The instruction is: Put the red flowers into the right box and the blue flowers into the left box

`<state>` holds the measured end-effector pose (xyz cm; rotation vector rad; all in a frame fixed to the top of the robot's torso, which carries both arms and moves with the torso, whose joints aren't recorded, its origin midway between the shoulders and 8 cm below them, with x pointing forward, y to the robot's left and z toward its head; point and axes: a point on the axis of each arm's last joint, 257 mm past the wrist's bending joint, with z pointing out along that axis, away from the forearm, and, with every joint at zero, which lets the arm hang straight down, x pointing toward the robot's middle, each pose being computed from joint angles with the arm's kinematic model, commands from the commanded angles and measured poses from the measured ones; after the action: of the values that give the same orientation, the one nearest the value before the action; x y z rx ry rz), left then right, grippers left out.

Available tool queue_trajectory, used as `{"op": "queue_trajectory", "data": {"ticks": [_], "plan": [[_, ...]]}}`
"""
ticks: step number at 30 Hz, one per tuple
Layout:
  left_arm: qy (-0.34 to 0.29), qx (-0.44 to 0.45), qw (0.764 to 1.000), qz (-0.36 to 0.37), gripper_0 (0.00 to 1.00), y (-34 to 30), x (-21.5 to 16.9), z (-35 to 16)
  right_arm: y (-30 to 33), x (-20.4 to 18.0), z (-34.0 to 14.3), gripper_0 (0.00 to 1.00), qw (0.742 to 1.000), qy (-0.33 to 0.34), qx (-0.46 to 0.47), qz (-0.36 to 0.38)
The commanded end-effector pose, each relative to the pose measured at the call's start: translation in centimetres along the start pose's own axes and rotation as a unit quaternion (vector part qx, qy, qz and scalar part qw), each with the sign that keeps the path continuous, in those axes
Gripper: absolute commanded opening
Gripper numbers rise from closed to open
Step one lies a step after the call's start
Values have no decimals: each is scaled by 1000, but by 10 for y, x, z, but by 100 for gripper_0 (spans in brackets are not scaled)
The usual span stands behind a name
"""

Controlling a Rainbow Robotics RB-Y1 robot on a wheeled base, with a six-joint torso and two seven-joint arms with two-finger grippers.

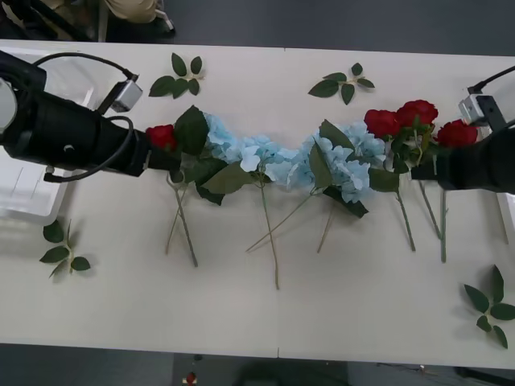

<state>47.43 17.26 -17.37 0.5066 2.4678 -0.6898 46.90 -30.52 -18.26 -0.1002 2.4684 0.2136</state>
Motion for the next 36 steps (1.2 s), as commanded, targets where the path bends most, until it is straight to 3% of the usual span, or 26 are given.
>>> {"op": "queue_trajectory", "data": {"ticks": [1,12,25,36], "plan": [[-7,-44,998,-41,100,2,-9,-5,-18,-24,-4,100,998,-22,31,54],[4,-145,987,-71,100,15,7,28,-66,-30,3,100,973,-31,54,224],[24,-202,978,-49,100,32,25,52,-126,-28,29,100,957,-44,97,269],[44,-262,964,4,100,51,44,76,-140,-28,46,100,955,-54,108,269]]}}
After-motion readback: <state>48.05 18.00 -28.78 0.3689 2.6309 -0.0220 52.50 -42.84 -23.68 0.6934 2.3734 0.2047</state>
